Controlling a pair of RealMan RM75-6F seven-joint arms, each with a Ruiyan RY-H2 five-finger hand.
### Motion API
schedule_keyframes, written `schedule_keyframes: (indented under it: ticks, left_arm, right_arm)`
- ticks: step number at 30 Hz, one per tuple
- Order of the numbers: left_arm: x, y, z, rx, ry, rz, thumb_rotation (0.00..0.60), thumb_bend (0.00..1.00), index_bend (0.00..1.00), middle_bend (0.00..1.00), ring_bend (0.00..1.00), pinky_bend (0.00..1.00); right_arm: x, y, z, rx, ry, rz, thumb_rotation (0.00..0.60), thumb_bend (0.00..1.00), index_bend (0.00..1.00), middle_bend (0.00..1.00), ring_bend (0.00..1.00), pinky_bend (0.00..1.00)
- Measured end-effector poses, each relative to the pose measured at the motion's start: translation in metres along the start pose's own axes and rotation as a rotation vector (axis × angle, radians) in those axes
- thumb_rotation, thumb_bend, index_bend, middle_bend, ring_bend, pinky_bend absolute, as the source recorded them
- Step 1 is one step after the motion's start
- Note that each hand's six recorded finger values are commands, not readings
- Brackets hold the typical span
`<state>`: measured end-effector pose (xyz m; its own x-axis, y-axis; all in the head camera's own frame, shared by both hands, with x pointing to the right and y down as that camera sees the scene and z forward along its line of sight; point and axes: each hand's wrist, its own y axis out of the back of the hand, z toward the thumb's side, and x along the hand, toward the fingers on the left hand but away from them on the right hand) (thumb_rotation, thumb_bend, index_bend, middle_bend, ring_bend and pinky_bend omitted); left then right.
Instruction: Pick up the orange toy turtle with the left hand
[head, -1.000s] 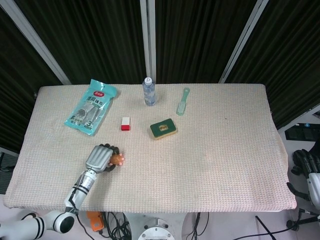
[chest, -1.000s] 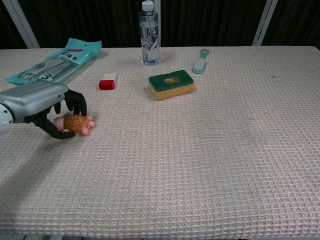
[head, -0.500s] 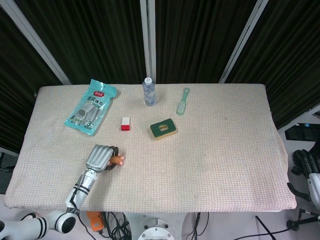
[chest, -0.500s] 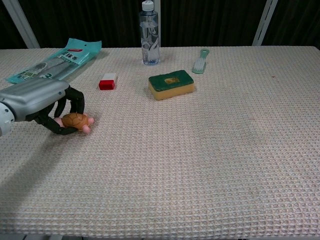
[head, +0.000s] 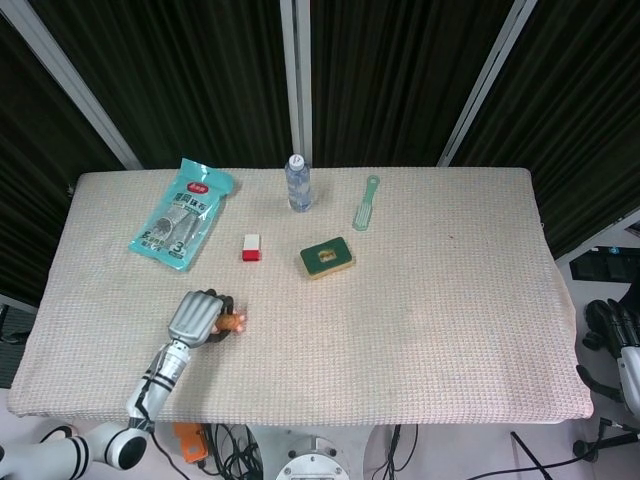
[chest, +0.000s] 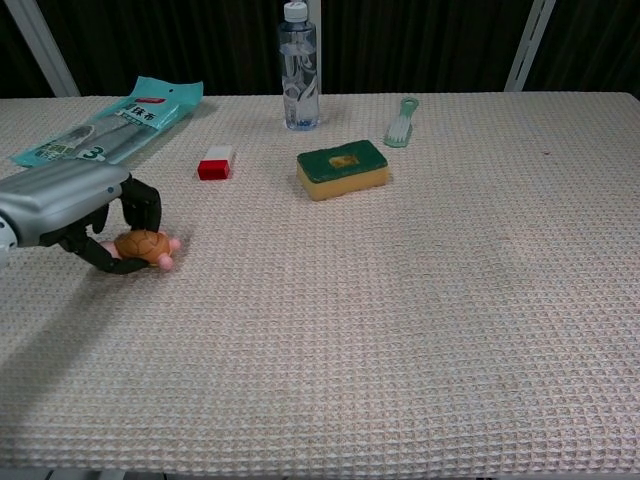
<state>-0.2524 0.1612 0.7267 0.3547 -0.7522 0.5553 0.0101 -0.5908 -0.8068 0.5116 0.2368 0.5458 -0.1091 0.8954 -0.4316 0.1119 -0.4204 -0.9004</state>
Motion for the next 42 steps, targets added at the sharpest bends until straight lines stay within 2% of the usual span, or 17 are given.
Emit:
schedule_keyframes:
  ticks: [5, 12, 24, 30, 37, 42]
  left_arm:
    - [-0.007, 0.0, -0.002, 0.011, 0.006, -0.042, 0.6, 0.17, 0.42, 0.29, 0.11, 0.32]
    - [-0.017, 0.005, -0.003, 0.024, 0.021, -0.099, 0.6, 0.17, 0.4, 0.28, 0.11, 0.33]
    - [-0.017, 0.011, -0.001, 0.01, 0.008, -0.107, 0.6, 0.25, 0.4, 0.33, 0.19, 0.41]
    - [-0.013, 0.009, -0.002, 0.018, 0.01, -0.103, 0.6, 0.3, 0.47, 0.45, 0.31, 0.5]
    - [-0.007, 0.006, -0.003, 0.01, 0.021, -0.066, 0.6, 0.35, 0.74, 0.75, 0.59, 0.76]
    - [-0.004, 0.006, -0.005, 0.016, 0.016, -0.024, 0.6, 0.35, 0.8, 0.82, 0.65, 0.83]
  right_arm:
    - [0.0, 0.001, 0.0, 0.002, 0.001, -0.003, 0.6, 0.16, 0.0, 0.0, 0.0, 0.0]
    - [0.0, 0.0, 0.002, 0.003, 0.004, -0.001, 0.6, 0.16, 0.0, 0.0, 0.0, 0.0]
    - [0.0, 0.0, 0.001, 0.003, 0.0, 0.001, 0.6, 0.16, 0.0, 0.0, 0.0, 0.0]
    - [0.0, -0.001, 0.001, 0.003, 0.001, 0.005, 0.6, 0.16, 0.0, 0.0, 0.0, 0.0]
    - [0.0, -0.001, 0.001, 0.003, 0.001, 0.006, 0.6, 0.16, 0.0, 0.0, 0.0, 0.0]
    - [0.0, -0.001, 0.002, 0.003, 0.003, 0.008, 0.6, 0.16, 0.0, 0.0, 0.0, 0.0]
